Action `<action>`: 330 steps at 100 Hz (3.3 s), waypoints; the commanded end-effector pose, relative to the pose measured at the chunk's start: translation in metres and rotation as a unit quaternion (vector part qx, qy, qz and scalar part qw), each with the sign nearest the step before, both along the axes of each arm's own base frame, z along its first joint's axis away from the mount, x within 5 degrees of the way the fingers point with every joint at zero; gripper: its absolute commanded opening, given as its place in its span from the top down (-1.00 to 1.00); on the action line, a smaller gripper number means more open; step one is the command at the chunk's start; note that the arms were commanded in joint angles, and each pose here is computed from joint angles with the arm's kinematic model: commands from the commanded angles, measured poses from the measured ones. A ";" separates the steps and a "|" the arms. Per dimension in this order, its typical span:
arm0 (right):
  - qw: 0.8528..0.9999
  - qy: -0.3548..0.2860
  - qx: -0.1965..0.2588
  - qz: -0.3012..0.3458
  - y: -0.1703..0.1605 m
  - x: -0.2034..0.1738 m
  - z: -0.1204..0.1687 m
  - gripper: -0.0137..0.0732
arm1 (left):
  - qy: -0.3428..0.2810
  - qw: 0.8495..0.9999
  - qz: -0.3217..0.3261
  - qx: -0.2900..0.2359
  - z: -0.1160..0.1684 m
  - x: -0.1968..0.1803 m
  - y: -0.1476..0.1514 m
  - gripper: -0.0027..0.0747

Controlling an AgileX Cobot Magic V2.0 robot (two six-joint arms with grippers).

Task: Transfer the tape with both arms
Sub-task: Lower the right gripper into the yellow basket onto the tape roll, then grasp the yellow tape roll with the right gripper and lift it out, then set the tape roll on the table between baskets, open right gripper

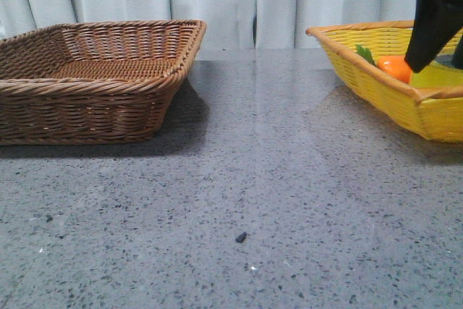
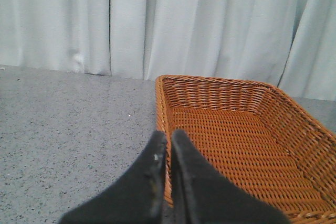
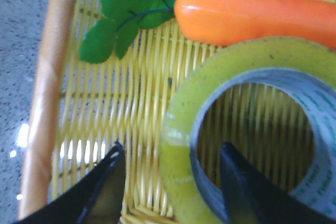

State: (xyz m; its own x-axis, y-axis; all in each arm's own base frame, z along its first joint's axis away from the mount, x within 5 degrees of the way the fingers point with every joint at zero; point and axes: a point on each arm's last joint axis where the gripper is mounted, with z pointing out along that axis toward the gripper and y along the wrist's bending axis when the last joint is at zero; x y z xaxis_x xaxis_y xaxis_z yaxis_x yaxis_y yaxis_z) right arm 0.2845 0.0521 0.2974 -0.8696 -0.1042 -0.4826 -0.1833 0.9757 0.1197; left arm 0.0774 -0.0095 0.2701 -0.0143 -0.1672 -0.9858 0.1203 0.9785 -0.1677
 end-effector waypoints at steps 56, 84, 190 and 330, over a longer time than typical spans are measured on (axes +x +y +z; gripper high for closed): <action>1.000 -0.004 -0.008 0.002 0.002 0.020 -0.008 0.49 | -0.047 0.999 0.007 -0.016 0.019 0.001 0.001 0.99; 1.000 -0.006 -0.008 0.002 0.002 0.020 -0.008 0.63 | -0.061 0.998 0.009 -0.018 0.021 0.000 0.002 0.99; 0.987 -0.074 0.024 0.143 0.081 -0.001 0.111 0.83 | -0.056 0.998 0.008 -0.017 0.020 0.001 0.002 0.99; 0.971 0.032 -0.033 0.235 0.182 0.034 -0.002 0.34 | -0.056 0.998 0.008 -0.017 0.020 0.001 0.002 0.99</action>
State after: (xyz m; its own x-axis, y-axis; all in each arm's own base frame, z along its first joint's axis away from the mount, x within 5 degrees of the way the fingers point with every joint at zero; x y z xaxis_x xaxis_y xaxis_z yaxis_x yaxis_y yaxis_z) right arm 0.3193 0.2356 0.2689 -0.7761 -0.5448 -0.3177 -0.5975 0.7964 0.0939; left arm 0.0774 -0.0094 0.2714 -0.0013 -0.1841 -0.9829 0.1213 0.9756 -0.1829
